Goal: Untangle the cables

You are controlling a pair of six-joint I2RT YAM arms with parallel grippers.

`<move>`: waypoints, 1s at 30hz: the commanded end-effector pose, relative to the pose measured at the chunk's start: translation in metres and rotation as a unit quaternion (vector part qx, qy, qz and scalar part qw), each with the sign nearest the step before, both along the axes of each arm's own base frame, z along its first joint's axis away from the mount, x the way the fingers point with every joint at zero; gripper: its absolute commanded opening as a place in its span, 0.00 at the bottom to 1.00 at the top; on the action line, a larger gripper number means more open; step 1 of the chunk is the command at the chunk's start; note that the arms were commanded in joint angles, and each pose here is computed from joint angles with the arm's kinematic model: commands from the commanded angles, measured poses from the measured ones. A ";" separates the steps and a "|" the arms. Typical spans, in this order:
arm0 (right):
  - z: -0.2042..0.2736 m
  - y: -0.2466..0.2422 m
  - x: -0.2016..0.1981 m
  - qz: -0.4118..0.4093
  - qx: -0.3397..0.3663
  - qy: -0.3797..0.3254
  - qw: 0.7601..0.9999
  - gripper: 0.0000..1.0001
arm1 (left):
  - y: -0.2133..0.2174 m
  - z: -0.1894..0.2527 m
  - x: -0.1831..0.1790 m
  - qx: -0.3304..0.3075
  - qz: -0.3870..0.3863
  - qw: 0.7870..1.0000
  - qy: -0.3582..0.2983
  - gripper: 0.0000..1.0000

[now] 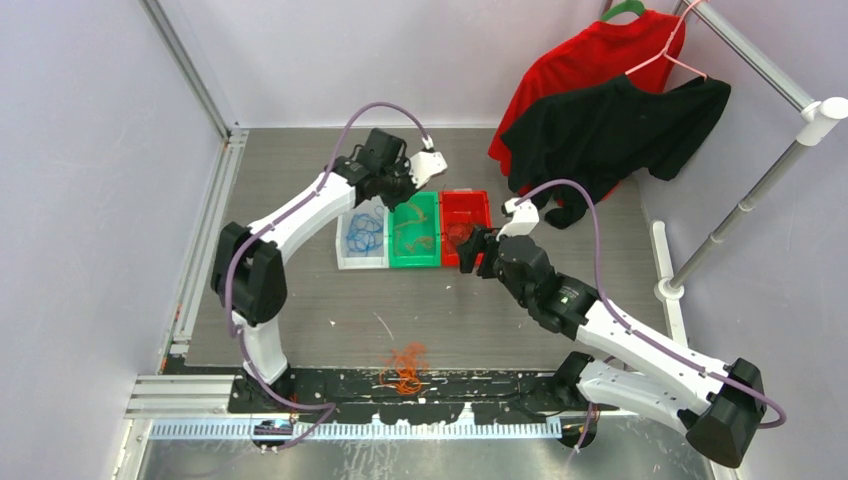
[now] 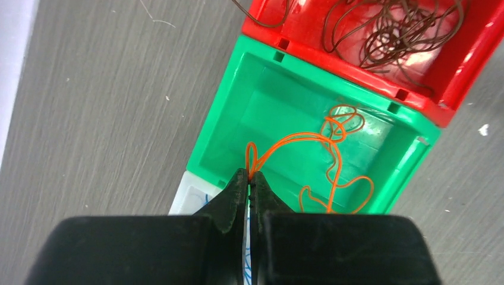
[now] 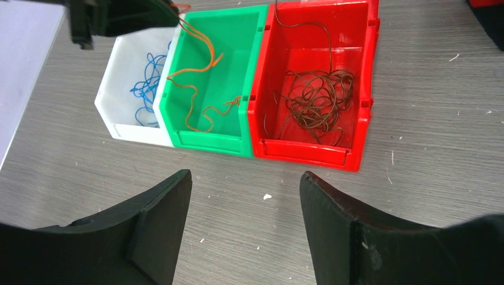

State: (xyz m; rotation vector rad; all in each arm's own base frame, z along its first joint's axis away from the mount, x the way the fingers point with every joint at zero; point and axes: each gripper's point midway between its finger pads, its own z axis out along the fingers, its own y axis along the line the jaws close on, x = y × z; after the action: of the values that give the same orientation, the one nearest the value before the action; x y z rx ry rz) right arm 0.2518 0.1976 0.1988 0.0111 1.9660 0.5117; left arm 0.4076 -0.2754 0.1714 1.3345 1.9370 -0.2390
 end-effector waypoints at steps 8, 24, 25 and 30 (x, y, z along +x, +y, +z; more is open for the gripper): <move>0.027 -0.003 0.015 -0.040 0.018 -0.021 0.999 0.71 | -0.023 -0.047 0.018 0.054 -0.055 0.996 -0.040 0.00; 0.033 0.009 0.008 0.009 0.025 -0.004 1.000 0.73 | 0.006 0.006 -0.018 -0.001 -0.009 1.000 -0.010 0.58; 0.030 0.019 0.002 0.042 0.027 0.006 0.999 0.74 | 0.012 0.015 -0.024 -0.003 -0.005 1.000 -0.006 0.70; -0.010 0.085 -0.050 0.215 -0.019 0.070 0.974 0.79 | 0.046 0.056 -0.056 -0.024 0.013 0.999 0.040 0.99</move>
State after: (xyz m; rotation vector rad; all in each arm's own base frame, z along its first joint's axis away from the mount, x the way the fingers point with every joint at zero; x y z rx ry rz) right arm 0.2456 0.2246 0.2000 -0.0783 2.0483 0.6114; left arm 0.3754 -0.2519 0.1728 1.3705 1.9849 -0.2427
